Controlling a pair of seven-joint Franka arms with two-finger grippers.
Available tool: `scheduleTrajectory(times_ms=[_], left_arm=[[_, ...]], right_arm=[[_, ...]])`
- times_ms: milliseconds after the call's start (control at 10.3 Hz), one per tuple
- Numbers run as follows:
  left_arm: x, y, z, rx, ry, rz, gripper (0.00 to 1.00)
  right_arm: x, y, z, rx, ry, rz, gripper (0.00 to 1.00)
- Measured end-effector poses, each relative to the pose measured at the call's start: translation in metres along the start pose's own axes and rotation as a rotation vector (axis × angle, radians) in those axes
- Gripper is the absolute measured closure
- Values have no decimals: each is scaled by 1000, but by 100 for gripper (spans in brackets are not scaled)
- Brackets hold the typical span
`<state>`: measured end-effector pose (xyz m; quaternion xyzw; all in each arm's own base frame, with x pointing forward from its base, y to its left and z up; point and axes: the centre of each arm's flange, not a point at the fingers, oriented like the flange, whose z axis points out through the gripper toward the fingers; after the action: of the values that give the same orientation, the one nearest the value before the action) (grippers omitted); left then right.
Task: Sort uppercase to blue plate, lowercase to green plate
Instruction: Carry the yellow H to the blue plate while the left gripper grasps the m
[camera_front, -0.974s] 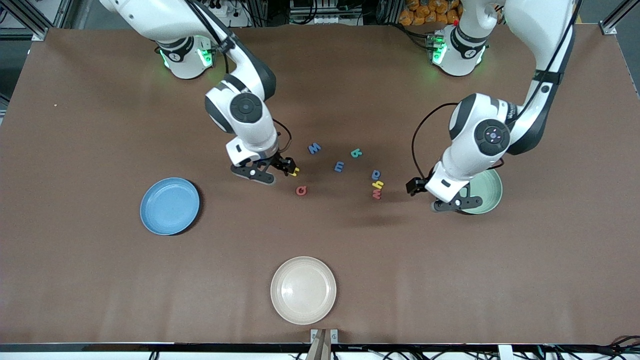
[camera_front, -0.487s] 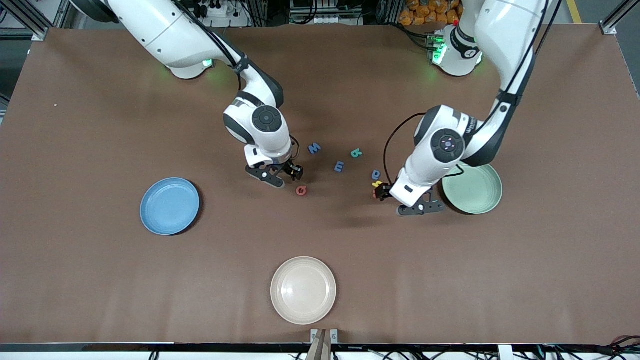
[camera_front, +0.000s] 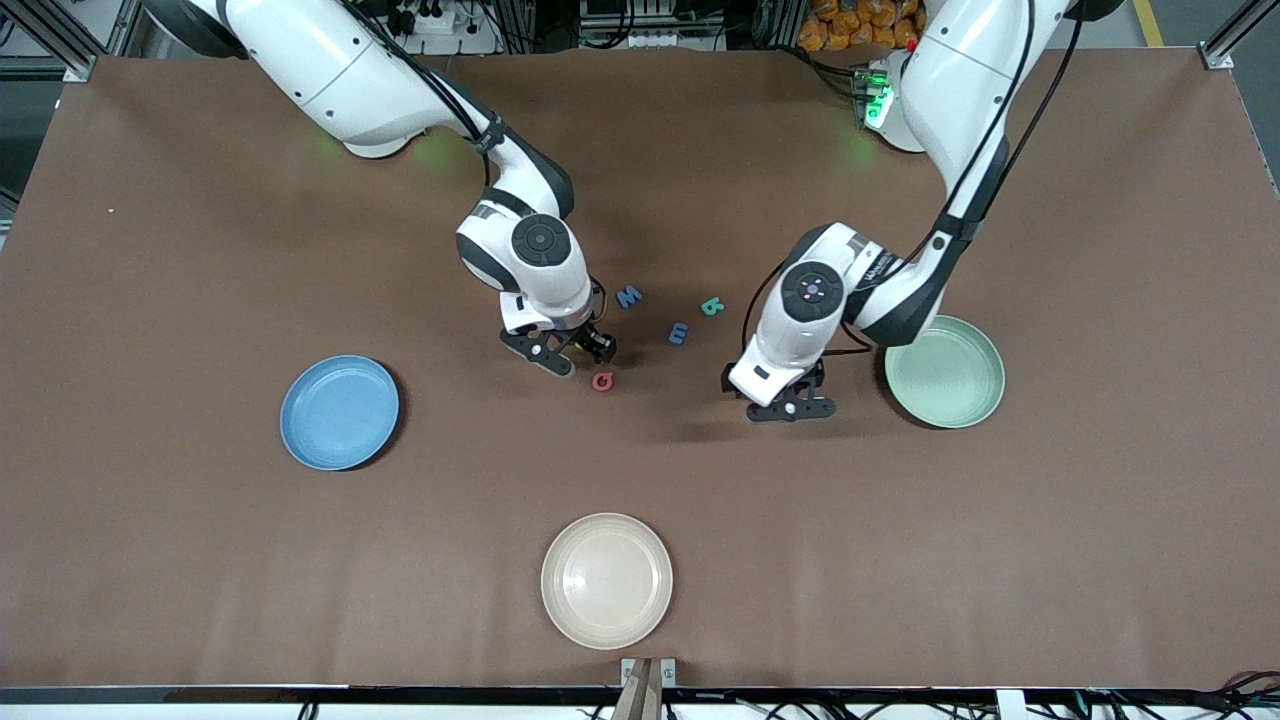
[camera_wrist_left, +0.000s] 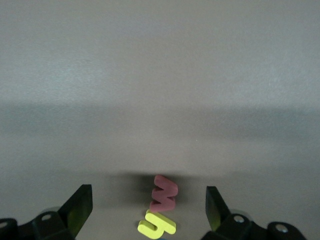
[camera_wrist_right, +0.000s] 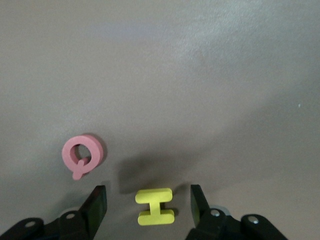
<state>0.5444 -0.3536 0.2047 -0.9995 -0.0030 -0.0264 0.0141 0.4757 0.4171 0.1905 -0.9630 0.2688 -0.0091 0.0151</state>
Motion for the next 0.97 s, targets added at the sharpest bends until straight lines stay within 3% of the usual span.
scheduleTrajectory(times_ms=[195, 682, 779, 877, 974], left_arm=[[-1, 1, 9, 22, 23, 46, 0], [4, 2, 24, -6, 64, 101, 0], [6, 2, 23, -14, 62, 87, 8], [6, 1, 22, -28, 51, 61, 12], [7, 0, 22, -37, 42, 44, 23]], right_arm=[[-13, -3, 5, -5, -8, -15, 26], [-24, -2, 13, -17, 8, -63, 48], [-23, -2, 13, -18, 10, -64, 60], [-23, -2, 13, -19, 11, -65, 65], [-23, -2, 13, -19, 11, -66, 65]])
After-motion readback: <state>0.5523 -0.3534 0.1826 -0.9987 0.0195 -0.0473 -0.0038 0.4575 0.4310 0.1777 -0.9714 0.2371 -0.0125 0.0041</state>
